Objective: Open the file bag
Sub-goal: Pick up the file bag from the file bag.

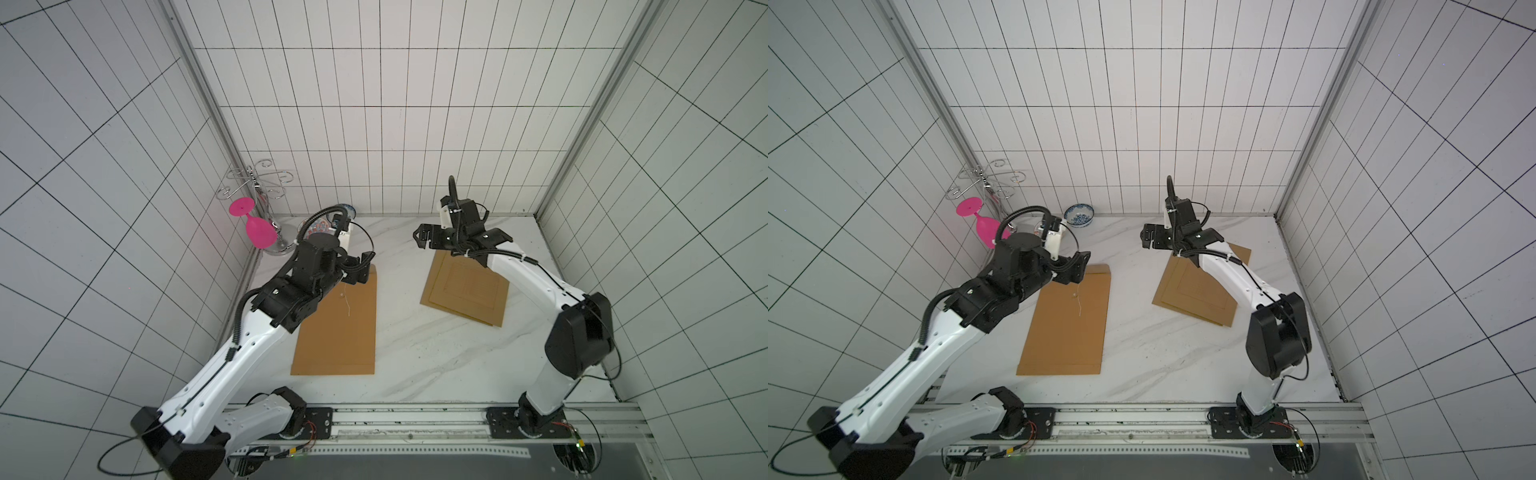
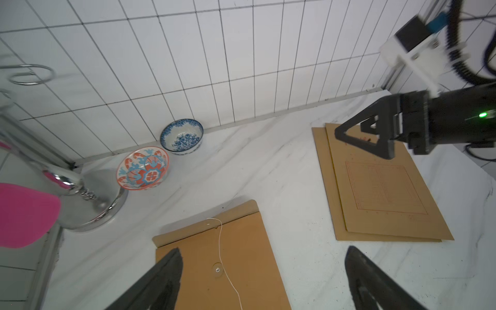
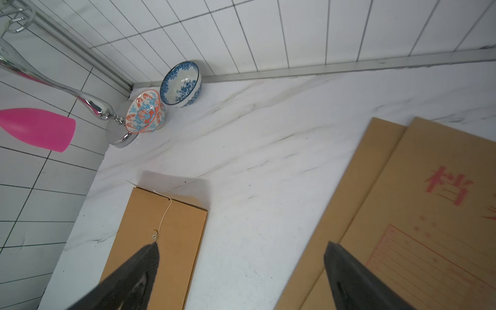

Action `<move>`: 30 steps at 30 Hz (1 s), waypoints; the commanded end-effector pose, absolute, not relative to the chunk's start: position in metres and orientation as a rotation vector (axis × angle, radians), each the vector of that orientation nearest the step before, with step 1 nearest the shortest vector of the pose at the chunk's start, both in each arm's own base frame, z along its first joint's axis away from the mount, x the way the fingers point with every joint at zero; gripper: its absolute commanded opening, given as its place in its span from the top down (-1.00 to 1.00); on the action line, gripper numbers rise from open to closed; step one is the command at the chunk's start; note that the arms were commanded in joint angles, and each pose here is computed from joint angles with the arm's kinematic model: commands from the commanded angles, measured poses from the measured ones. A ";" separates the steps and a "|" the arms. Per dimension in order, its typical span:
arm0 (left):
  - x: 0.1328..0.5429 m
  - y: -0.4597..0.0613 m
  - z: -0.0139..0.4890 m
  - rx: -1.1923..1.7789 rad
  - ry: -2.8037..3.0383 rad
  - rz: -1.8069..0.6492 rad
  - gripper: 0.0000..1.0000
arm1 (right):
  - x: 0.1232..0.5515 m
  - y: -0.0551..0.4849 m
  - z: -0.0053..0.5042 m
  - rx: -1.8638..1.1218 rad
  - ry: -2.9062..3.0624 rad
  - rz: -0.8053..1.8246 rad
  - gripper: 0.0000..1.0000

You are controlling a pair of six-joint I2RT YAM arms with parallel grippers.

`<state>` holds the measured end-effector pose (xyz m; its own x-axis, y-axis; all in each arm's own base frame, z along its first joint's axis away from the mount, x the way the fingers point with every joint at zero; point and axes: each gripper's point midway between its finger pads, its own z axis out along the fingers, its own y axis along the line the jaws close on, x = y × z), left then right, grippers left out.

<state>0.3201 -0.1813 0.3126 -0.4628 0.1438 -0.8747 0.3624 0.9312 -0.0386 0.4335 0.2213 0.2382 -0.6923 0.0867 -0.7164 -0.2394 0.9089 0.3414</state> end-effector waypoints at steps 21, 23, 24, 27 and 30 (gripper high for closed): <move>0.384 -0.430 0.115 0.581 2.388 -0.891 -0.21 | 0.313 -0.030 0.092 1.132 2.299 0.797 -0.43; 0.389 -0.433 0.099 0.585 2.420 -0.864 -0.16 | 0.310 -0.032 0.086 1.152 2.303 0.786 -0.42; 0.391 -0.434 0.092 0.586 2.430 -0.845 -0.16 | 0.309 -0.033 0.084 1.153 2.305 0.779 -0.42; 0.399 -0.430 0.075 0.585 2.457 -0.761 -0.17 | 0.306 -0.037 0.076 1.168 2.323 0.755 -0.42; 0.402 -0.428 0.058 0.597 2.485 -0.708 -0.18 | 0.304 -0.038 0.067 1.170 2.351 0.762 -0.40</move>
<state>0.3953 -0.4262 0.0621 -0.7961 0.2623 -0.5453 0.5206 0.7562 -0.3963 0.3118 -0.0391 0.0822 -0.5571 0.8161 -0.1534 0.5759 0.5128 0.6367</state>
